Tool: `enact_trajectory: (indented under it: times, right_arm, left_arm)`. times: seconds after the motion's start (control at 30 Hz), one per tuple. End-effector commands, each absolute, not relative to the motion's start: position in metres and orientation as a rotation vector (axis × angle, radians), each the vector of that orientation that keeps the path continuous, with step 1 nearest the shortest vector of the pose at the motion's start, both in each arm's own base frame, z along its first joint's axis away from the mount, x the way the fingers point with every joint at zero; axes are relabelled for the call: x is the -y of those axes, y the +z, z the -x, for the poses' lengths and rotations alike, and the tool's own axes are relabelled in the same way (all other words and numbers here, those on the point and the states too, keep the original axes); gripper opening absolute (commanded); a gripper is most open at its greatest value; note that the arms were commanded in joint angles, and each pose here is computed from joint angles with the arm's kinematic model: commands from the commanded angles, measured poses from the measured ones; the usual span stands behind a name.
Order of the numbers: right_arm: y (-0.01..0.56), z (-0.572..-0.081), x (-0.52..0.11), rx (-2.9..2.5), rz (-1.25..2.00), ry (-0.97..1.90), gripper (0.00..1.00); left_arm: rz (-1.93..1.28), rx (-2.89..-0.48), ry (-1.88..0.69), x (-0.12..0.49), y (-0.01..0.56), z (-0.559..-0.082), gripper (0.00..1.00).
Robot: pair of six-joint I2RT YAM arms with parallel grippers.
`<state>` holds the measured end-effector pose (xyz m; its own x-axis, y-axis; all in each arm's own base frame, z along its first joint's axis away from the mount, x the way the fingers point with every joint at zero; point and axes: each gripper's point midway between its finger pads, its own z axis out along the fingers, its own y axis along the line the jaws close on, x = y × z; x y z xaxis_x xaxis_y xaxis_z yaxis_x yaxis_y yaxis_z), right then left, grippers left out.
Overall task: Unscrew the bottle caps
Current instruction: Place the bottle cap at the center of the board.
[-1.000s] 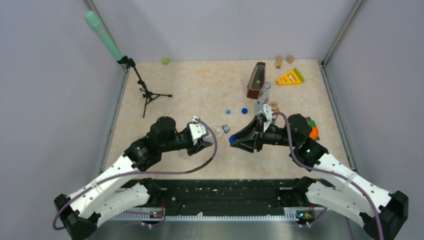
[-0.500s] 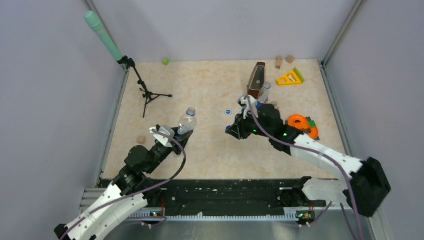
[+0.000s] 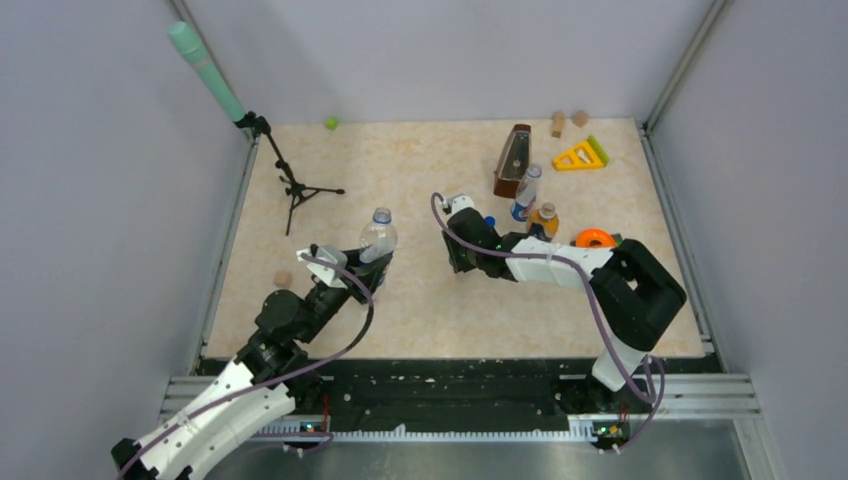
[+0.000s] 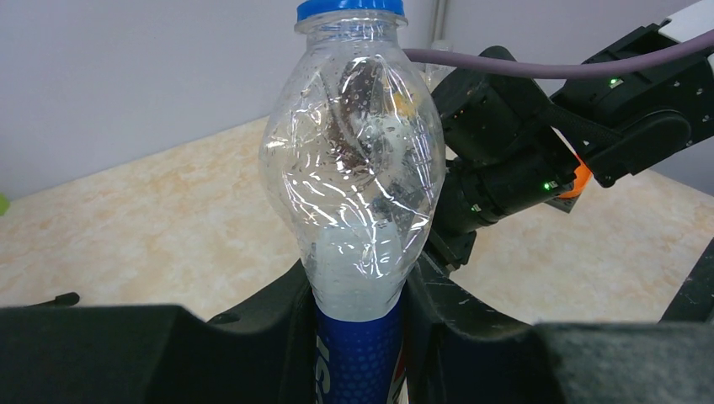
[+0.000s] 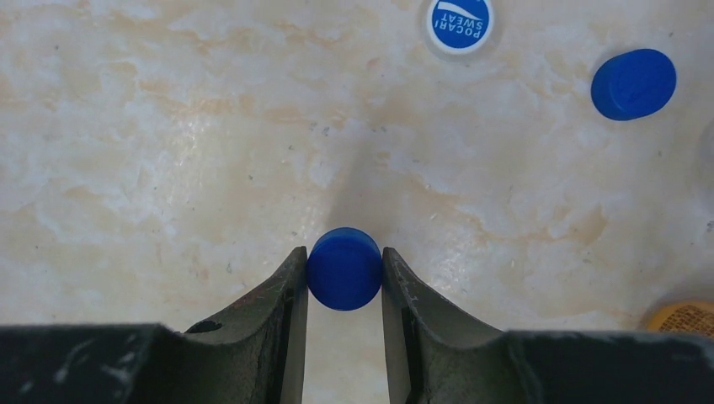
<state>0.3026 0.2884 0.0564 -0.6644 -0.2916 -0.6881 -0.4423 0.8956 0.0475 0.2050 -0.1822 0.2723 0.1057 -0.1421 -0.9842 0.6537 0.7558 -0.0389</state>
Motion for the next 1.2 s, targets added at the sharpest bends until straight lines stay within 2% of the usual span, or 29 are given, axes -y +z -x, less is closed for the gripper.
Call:
enact_trajectory:
  times: [0.0, 0.17, 0.33, 0.37, 0.43, 0.53, 0.73, 1.0, 1.17]
  right_arm:
    - [0.064, -0.323, -0.293, -2.29, 0.446, 0.236, 0.11]
    - [0.046, -0.325, -0.292, -2.33, 0.442, 0.212, 0.21]
    - [0.052, -0.327, -0.299, -2.322, 0.435, 0.279, 0.3]
    - [0.056, -0.328, -0.299, -2.316, 0.433, 0.281, 0.33]
    - [0.069, -0.328, -0.3, -2.295, 0.434, 0.296, 0.46]
    - [0.097, -0.326, -0.298, -2.241, 0.421, 0.337, 0.54]
    - [0.158, -0.304, -0.283, -2.131, 0.351, 0.464, 0.55]
    - [0.297, -0.229, -0.287, -1.7, 0.388, 1.021, 0.56]
    - [0.326, -0.2, -0.301, -1.633, 0.441, 1.218, 0.54]
  left_arm:
    - [-0.452, -1.245, -0.651, 0.184, 0.287, -0.201, 0.0]
    - [-0.451, -1.232, -0.656, 0.184, 0.284, -0.2, 0.0]
    - [-0.461, -1.228, -0.658, 0.185, 0.285, -0.199, 0.0]
    - [-0.464, -1.231, -0.654, 0.185, 0.283, -0.199, 0.0]
    - [-0.504, -1.227, -0.667, 0.19, 0.28, -0.196, 0.0]
    - [-0.517, -1.23, -0.671, 0.192, 0.277, -0.195, 0.0]
    - [-0.572, -1.222, -0.637, 0.195, 0.27, -0.197, 0.0]
    - [-0.686, -1.236, -0.638, 0.212, 0.253, -0.198, 0.0]
    - [-0.817, -1.224, -0.673, 0.229, 0.245, -0.192, 0.0]
